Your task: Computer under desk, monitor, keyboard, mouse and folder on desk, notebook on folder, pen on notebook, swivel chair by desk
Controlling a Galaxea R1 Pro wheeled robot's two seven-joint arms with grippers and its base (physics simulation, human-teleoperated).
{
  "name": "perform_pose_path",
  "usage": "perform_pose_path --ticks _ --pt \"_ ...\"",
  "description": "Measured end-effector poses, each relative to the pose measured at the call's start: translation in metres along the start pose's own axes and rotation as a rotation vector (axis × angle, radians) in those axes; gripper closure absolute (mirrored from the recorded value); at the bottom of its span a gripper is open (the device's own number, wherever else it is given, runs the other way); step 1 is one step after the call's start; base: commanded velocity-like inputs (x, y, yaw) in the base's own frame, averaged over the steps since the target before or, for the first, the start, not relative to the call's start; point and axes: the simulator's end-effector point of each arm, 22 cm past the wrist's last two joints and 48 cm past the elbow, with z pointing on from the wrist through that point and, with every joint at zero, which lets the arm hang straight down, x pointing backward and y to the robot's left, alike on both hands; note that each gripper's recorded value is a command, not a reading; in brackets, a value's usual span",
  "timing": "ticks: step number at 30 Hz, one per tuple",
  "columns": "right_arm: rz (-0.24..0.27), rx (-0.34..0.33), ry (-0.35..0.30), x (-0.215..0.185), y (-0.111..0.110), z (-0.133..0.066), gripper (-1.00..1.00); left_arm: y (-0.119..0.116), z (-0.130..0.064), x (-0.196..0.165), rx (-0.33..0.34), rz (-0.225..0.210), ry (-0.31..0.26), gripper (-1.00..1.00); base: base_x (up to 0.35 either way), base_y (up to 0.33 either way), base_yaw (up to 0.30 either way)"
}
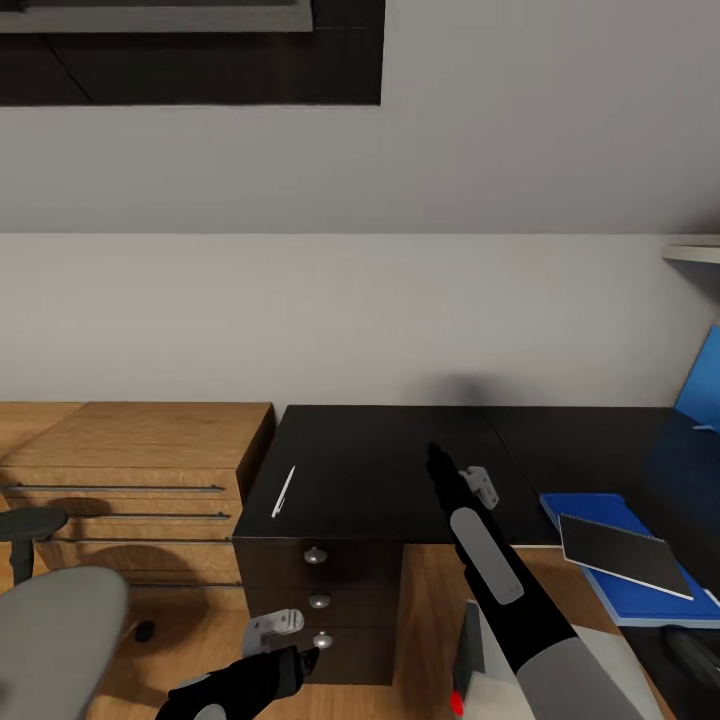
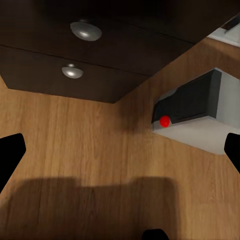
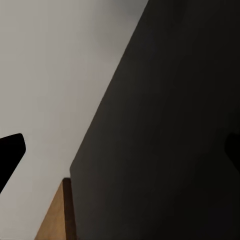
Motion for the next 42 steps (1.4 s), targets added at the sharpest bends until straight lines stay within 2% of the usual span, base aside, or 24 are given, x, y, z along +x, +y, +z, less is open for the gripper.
perform_pose_path --ticks 9,16,22,25,26,27,28,29,31,33,35,37,41,42 --pt "0.001 0.001 0.002 0.001 0.000 0.000 -1.00 0.002 0.000 -0.001 -0.004 0.002 -0.003 -1.00 0.000 0.227 0.000" --pt "-0.004 0.000 -0.003 -0.002 -0.001 0.000 -1.00 0.022 -0.002 -0.016 -0.037 -0.039 -0.032 -1.00 0.000 0.213 0.000" --pt "-0.014 -0.002 -0.006 -0.002 -0.001 0.000 -1.00 0.027 -0.003 -0.020 -0.045 -0.052 -0.039 -1.00 0.000 0.281 0.000" --pt "-0.068 -0.019 -0.003 0.005 0.004 -0.002 -1.00 0.031 -0.003 -0.023 -0.053 -0.061 -0.045 -1.00 0.000 0.193 0.000" --pt "-0.123 -0.037 -0.002 0.012 0.009 -0.004 -1.00 0.035 -0.004 -0.025 -0.059 -0.068 -0.050 -1.00 0.000 0.102 0.000" --pt "-0.157 -0.047 -0.004 0.016 0.011 -0.006 -1.00 0.037 -0.004 -0.027 -0.064 -0.072 -0.054 -1.00 0.000 0.066 0.000" --pt "-0.225 -0.065 -0.012 0.021 0.017 -0.008 -1.00 0.044 -0.005 -0.030 -0.078 -0.082 -0.061 -1.00 0.000 0.052 0.000" --pt "-0.260 -0.073 -0.019 0.023 0.019 -0.010 -1.00 0.048 -0.005 -0.032 -0.088 -0.088 -0.065 -1.00 0.000 0.034 0.000" --pt "-0.371 -0.083 -0.057 0.023 0.024 -0.013 -1.00 0.070 -0.009 -0.041 -0.144 -0.121 -0.086 -1.00 0.000 0.019 0.000" --pt "-0.416 -0.078 -0.078 0.021 0.025 -0.014 -1.00 0.083 -0.012 -0.046 -0.177 -0.141 -0.097 -1.00 0.000 0.011 0.000" --pt "-0.483 -0.065 -0.111 0.018 0.025 -0.016 -1.00 0.104 -0.017 -0.053 -0.235 -0.176 -0.121 -1.00 0.000 0.005 0.000" --pt "-0.510 -0.061 -0.119 0.017 0.025 -0.016 -1.00 0.111 -0.020 -0.058 -0.256 -0.193 -0.138 -1.00 0.000 0.003 0.000" --pt "-0.580 -0.027 -0.081 0.026 0.017 -0.016 -1.00 0.122 -0.025 -0.071 -0.287 -0.235 -0.201 -1.00 0.000 0.001 0.000" --pt "-0.610 0.004 -0.050 0.031 0.009 -0.016 -1.00 0.126 -0.028 -0.077 -0.298 -0.253 -0.233 -1.00 0.000 0.000 0.000"
